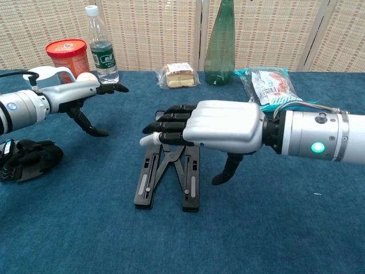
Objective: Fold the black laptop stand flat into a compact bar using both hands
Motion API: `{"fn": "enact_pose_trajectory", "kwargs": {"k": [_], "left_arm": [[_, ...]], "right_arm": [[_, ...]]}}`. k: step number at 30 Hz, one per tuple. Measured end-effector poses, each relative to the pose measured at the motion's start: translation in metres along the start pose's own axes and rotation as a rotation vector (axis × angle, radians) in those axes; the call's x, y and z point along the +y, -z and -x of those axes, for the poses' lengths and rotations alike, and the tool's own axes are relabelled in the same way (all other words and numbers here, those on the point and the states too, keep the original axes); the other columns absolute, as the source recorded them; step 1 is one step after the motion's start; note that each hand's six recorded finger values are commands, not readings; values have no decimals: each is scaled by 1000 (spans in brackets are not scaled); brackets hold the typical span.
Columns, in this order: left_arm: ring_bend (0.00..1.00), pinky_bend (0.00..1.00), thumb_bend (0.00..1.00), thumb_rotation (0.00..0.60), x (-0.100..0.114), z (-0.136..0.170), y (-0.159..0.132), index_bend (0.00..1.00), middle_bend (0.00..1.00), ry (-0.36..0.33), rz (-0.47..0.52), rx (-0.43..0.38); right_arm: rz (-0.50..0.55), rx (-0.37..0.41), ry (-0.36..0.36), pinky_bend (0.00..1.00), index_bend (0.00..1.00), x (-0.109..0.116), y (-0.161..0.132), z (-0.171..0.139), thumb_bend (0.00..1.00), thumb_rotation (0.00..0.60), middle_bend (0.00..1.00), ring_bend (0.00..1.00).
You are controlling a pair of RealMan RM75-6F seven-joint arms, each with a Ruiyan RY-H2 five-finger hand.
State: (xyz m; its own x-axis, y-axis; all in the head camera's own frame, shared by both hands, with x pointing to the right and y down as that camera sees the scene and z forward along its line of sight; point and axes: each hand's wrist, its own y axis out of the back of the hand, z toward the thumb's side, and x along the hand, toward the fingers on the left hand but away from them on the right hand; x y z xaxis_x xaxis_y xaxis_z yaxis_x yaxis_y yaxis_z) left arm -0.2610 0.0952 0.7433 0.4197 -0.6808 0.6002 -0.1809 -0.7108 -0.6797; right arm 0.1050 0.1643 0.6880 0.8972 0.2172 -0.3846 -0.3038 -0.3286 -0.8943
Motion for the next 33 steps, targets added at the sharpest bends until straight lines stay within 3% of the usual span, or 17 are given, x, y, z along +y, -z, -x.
{"fn": "enact_pose_trajectory", "kwargs": {"k": [5, 8, 20, 33], "left_arm": [[5, 4, 173, 600, 11, 10, 11, 0, 5, -24, 0, 32], [5, 4, 173, 600, 16, 14, 17, 0, 5, -38, 15, 52], [5, 4, 173, 600, 21, 22, 31, 0, 5, -55, 34, 89], [4, 4, 173, 600, 21, 24, 40, 0, 5, -62, 55, 107]], "right_arm": [[39, 50, -147, 0, 0, 11, 7, 10, 0, 600, 0, 0], [45, 72, -190, 0, 0, 19, 9, 20, 0, 600, 0, 0], [-41, 170, -277, 0, 0, 14, 2, 40, 0, 600, 0, 0], [-73, 210, -321, 0, 0, 1, -1, 52, 0, 600, 0, 0]]}}
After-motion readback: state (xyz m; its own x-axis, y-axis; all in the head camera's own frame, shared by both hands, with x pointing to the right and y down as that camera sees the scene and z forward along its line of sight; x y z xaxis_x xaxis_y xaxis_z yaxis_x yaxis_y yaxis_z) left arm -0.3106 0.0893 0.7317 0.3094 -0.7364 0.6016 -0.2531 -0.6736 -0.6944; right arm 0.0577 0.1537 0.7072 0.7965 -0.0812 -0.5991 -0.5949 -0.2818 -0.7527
